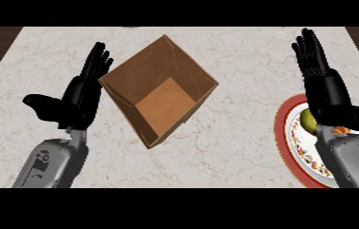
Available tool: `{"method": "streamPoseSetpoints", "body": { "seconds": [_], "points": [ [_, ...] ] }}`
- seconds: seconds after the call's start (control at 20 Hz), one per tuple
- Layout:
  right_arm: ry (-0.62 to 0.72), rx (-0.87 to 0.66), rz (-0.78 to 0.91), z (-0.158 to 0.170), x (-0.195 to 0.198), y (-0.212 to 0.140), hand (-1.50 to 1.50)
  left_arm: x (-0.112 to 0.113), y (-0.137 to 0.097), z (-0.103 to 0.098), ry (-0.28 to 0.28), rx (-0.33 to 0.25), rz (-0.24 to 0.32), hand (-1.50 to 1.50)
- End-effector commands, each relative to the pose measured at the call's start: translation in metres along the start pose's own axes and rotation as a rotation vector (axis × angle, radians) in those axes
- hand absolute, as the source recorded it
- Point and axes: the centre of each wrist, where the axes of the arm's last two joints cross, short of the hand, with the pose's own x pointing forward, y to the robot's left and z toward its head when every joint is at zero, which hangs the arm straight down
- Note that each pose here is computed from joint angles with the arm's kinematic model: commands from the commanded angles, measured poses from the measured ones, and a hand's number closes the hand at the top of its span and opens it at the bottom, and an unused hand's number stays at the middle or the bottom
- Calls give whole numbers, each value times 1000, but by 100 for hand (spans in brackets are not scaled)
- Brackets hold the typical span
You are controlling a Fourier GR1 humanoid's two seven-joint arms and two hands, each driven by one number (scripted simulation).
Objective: Pick the pear from the plate and place it in the cardboard box
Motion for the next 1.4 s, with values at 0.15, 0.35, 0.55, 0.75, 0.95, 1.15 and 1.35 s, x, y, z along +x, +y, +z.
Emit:
{"method": "streamPoseSetpoints", "body": {
  "seconds": [0.15,0.35,0.55,0.75,0.95,1.15,1.35],
  "points": [
    [256,-246,-277,46,-43,-45,-150,-32,93,30,177,220,-367,0],
    [424,73,431,87,-51,-112,-150,-43,119,45,257,254,-489,0],
    [425,-241,-93,153,-98,-103,-150,-56,135,59,328,304,-551,0],
    [265,-289,-215,184,-115,-124,-150,-57,136,66,313,290,-527,0],
    [264,-172,-26,197,-124,-171,-150,-52,151,48,316,278,-558,0],
    [404,30,235,166,-96,-209,-150,-61,136,51,323,270,-542,0],
    [481,187,300,133,-79,-229,-150,-58,150,63,310,241,-547,0]
  ]
}}
